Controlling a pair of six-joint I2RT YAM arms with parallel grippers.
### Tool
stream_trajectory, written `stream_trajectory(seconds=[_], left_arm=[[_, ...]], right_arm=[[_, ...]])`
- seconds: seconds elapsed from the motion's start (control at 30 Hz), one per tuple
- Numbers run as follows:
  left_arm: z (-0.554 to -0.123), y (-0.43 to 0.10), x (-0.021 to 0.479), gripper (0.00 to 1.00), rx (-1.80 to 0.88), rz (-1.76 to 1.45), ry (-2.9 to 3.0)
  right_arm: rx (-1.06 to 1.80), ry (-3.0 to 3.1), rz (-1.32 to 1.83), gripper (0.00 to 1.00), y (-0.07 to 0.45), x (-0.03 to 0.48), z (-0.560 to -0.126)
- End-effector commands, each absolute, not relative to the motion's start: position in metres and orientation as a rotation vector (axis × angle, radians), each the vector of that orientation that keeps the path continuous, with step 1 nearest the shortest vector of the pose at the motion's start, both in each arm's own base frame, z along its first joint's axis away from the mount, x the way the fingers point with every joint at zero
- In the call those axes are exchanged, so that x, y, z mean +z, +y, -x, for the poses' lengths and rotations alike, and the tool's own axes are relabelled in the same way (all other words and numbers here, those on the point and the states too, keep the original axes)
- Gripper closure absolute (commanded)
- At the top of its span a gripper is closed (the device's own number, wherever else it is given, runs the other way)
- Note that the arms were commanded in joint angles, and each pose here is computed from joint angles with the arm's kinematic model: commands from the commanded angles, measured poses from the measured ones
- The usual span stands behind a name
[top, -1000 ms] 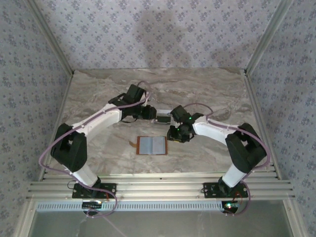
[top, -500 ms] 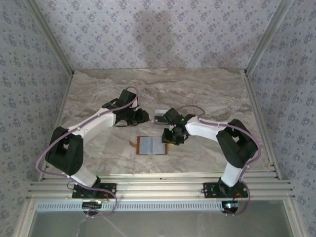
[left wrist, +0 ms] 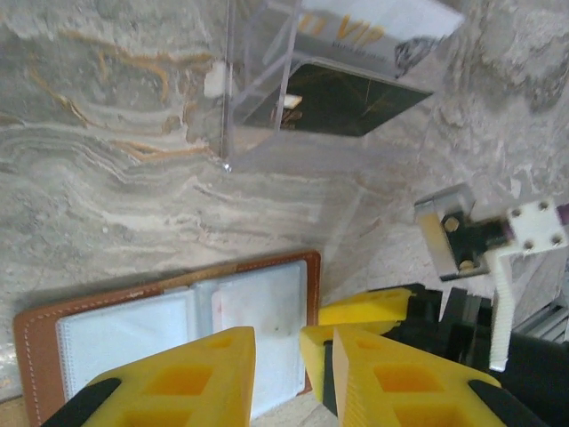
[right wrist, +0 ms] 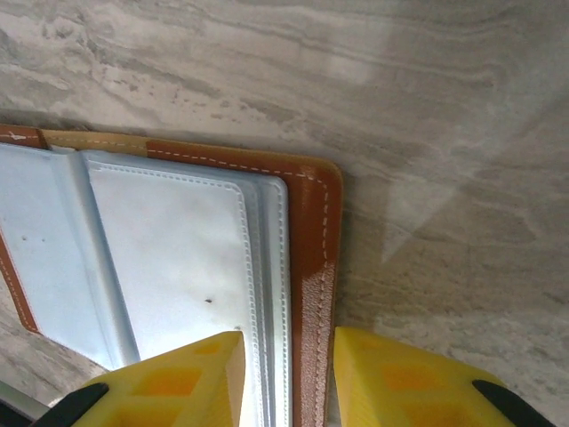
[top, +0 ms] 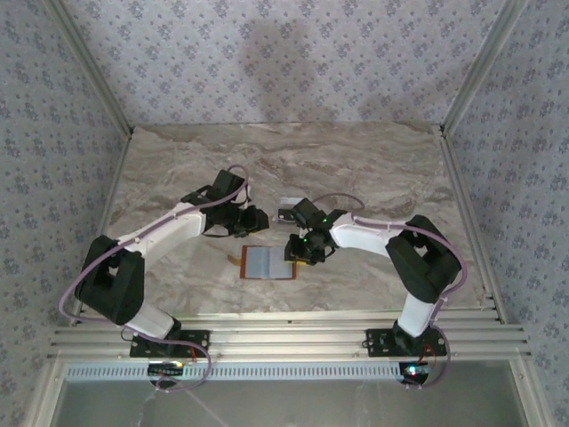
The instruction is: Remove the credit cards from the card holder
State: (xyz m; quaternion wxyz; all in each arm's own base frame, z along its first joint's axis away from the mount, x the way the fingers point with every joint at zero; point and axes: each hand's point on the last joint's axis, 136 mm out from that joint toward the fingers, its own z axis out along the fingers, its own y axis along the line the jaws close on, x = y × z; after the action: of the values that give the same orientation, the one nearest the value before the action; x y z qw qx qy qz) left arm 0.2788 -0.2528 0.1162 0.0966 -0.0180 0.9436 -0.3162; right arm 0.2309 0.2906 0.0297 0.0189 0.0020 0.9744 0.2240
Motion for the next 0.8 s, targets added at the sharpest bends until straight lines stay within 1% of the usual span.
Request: stream_trajectory(seconds=[0.0,0.17,0.37,0.43,0.57,0.77], left_arm=[[-0.261,-0.268,0.110,0.72,-0.983,-0.009,2.843],[-0.243,-0.287,0.099,0.78,-0.987,-0.043,2.890],[-0.236,-0.290,0.080,0.83,-1.014,0.041,2.931],[-0.235,-0.290,0.077,0.84,-1.010,0.051,2.937],[-0.234,-0.286,0.074,0.85,-0.989,0.057,2.948],[-0.232,-0.284,0.069,0.86,-0.974,0.066,2.966]], right_arm=[[0.691,3.006,-0.069,0.67,0.280,0.037,-0.231],[0.711,2.987,-0.093,0.69,0.276,0.040,-0.238],[0.768,2.975,-0.083,0.85,0.282,0.042,-0.246],[0.776,2.980,-0.072,0.89,0.284,0.040,-0.248],[0.778,2.991,-0.051,0.91,0.288,0.037,-0.253],[0.788,3.013,-0.043,0.91,0.292,0.027,-0.255]])
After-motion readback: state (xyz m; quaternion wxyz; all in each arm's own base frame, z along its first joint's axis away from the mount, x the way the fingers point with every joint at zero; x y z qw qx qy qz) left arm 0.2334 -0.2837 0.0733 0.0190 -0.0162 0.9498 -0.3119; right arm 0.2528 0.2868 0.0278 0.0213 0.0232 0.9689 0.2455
